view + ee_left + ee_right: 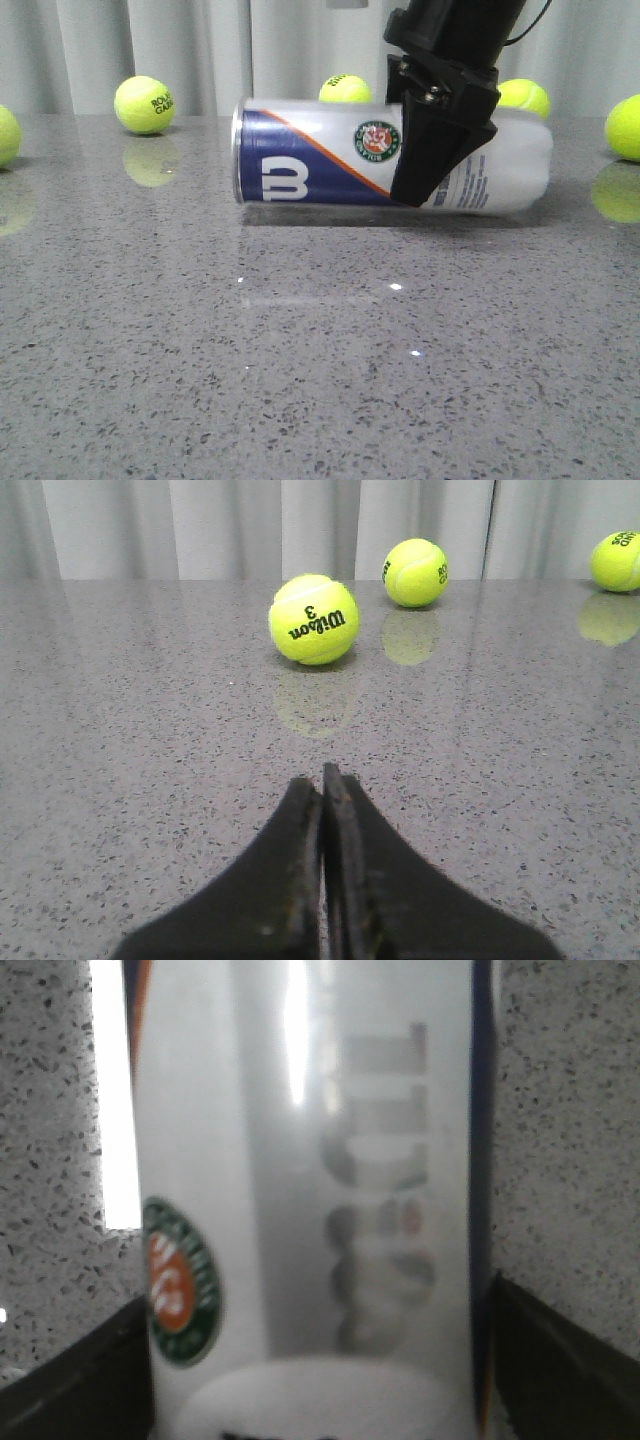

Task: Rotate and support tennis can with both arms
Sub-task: 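Grasp the can with the right gripper, lift and reposition it, then set the can down on its side, open and raise the right gripper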

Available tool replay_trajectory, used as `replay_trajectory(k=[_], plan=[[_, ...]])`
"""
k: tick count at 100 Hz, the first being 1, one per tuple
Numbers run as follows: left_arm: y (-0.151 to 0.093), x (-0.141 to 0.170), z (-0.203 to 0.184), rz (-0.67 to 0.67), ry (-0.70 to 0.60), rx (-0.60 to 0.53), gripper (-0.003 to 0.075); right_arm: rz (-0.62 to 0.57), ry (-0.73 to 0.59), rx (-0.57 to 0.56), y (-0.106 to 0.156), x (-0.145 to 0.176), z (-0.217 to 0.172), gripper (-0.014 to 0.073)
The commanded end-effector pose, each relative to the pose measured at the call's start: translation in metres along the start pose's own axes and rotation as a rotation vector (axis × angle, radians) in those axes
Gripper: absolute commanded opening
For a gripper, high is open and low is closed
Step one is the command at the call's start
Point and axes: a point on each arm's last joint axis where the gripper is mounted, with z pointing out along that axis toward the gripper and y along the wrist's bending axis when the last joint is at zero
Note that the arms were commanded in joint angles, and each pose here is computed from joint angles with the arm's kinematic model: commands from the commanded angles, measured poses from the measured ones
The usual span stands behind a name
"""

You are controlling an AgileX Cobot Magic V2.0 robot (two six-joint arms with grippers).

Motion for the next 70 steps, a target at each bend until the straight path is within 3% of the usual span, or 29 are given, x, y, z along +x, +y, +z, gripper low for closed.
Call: replay_trajectory(k=[1,24,48,58,70], plan=[[-0.001,0.006,0.001,-0.021,-0.063,0.01,-0.0018,-0.025,-0.062,0.095,-0.004,-0.01,-0.028,0.0643],[-0.001,0.006,0.001,-0.021,-0.063,0.01,-0.0018,-0.035,-0.081,0.125,0.0,-0.013,-0.045,0.0645],[-0.001,0.006,0.001,-0.021,-0.063,0.01,-0.0018,-0.055,-0.142,0.226,0.01,-0.02,-0.091,0.0624],[-0.001,0.006,0.001,-0.021,-0.063,0.01,-0.0018,-0.013,-0.174,0.264,0.017,-0.022,-0.112,0.0481],[-0.001,0.006,0.001,-0.021,-0.063,0.01,-0.0019,0.095,-0.217,0.291,0.026,-0.023,-0.132,0.01]])
